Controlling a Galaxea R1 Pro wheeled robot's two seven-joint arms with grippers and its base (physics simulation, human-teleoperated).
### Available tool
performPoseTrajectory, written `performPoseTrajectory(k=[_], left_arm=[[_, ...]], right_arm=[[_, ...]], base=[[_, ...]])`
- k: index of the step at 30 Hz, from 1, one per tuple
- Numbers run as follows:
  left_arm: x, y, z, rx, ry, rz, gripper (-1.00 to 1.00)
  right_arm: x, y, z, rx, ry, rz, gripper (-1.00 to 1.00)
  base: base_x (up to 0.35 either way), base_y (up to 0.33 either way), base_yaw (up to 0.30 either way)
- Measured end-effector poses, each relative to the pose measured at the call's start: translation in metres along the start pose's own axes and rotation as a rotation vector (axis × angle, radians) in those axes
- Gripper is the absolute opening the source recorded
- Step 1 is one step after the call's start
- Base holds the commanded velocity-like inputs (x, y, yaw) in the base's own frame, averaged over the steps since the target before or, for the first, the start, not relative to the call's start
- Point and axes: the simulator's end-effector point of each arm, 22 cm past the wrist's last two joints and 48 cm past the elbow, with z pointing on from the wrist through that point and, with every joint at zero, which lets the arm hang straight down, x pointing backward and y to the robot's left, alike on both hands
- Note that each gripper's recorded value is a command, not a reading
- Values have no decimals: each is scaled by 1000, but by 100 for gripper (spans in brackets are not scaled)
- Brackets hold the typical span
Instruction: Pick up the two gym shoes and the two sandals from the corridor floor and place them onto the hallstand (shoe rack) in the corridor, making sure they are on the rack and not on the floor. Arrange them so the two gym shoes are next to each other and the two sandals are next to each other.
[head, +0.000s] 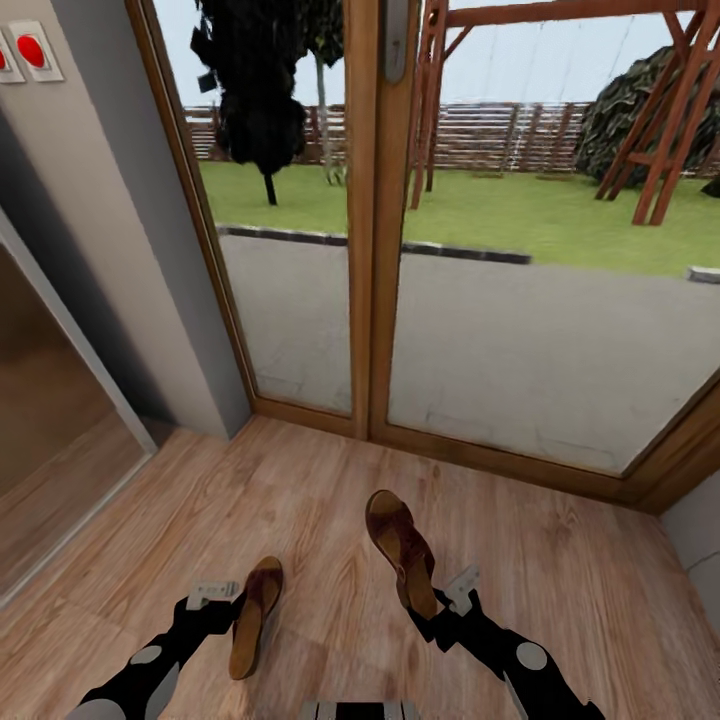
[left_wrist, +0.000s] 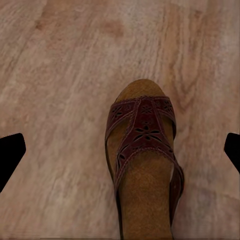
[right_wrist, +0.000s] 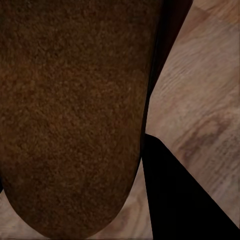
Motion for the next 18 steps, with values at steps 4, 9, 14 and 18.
performPoseTrajectory(k=[4, 9, 14, 18], left_arm=[[11, -1, 4, -1, 17, -6, 100], [26, -2, 7, 0, 43, -10, 100], [42, -2, 11, 0, 71, -13, 100], [55, -2, 13, 0, 94, -14, 100]], right_arm=[[11, 2, 3, -6, 19, 11, -100], [25, 4, 7, -13, 42, 24, -100], [39, 6, 10, -21, 66, 38, -100], [51, 9, 13, -27, 85, 48, -100]], base=[[0, 0, 0], [0, 0, 0], [0, 0, 0], [0, 0, 0]])
